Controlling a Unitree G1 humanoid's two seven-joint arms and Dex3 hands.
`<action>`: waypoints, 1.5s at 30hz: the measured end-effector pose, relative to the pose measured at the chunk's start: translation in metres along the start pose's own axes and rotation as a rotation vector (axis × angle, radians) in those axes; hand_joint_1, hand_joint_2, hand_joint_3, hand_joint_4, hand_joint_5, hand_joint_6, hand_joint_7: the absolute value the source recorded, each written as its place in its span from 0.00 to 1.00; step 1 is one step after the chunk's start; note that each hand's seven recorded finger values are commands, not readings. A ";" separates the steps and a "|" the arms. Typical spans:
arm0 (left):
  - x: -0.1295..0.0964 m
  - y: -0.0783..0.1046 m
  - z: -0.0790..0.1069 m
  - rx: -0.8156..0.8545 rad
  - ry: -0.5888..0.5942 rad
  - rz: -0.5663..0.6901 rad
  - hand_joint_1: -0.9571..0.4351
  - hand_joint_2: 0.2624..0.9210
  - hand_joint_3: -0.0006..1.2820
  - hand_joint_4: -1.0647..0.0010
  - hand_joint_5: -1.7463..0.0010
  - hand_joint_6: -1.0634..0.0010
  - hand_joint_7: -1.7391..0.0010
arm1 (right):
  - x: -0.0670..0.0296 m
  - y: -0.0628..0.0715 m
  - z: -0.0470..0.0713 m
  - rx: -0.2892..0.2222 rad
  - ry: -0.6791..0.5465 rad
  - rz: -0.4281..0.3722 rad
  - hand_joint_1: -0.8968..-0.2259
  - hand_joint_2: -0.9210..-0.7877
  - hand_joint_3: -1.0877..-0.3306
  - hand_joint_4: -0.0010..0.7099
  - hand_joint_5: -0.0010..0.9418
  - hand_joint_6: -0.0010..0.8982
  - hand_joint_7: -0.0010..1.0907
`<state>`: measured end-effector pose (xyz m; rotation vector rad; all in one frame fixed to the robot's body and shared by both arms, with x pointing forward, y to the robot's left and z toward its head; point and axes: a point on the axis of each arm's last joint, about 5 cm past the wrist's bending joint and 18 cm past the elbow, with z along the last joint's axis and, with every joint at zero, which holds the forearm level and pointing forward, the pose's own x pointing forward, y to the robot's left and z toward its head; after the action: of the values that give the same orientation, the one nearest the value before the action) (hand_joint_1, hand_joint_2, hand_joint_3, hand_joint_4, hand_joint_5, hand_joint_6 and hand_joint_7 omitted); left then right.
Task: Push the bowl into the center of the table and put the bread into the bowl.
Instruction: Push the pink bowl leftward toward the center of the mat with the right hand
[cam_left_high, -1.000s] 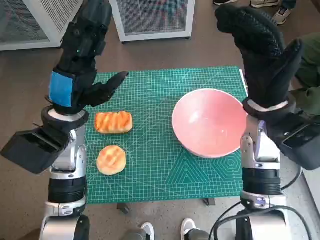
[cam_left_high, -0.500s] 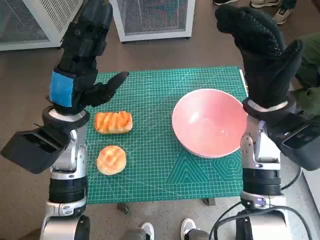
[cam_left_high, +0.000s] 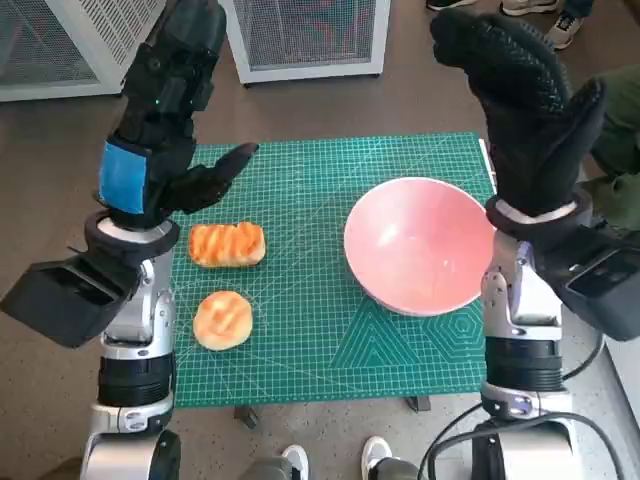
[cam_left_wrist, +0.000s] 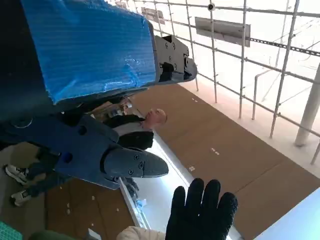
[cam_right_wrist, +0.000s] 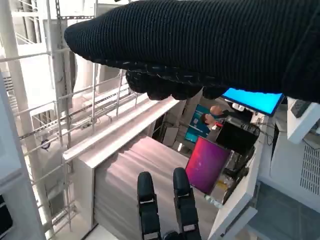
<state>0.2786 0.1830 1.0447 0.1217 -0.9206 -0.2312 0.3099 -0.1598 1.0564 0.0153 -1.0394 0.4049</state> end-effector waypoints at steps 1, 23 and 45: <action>0.000 0.000 0.000 0.000 0.000 0.000 0.47 1.00 0.21 0.83 1.00 0.84 0.88 | -0.0009 -0.002 0.000 -0.003 0.003 -0.003 0.38 0.00 0.51 0.41 0.00 0.28 0.31; 0.000 -0.003 0.000 -0.013 -0.002 -0.007 0.46 1.00 0.21 0.83 1.00 0.84 0.87 | -0.0687 -0.064 -0.033 -0.182 0.410 -0.360 0.36 0.00 0.45 0.38 0.00 0.24 0.31; -0.003 0.000 0.001 -0.024 0.000 -0.013 0.47 1.00 0.22 0.82 1.00 0.85 0.87 | -0.1098 -0.059 -0.051 -0.125 0.746 -0.532 0.45 0.00 0.37 0.41 0.01 0.20 0.39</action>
<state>0.2764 0.1835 1.0433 0.1061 -0.9167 -0.2544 0.3240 -0.2388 0.9483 0.0253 -0.2927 -0.1467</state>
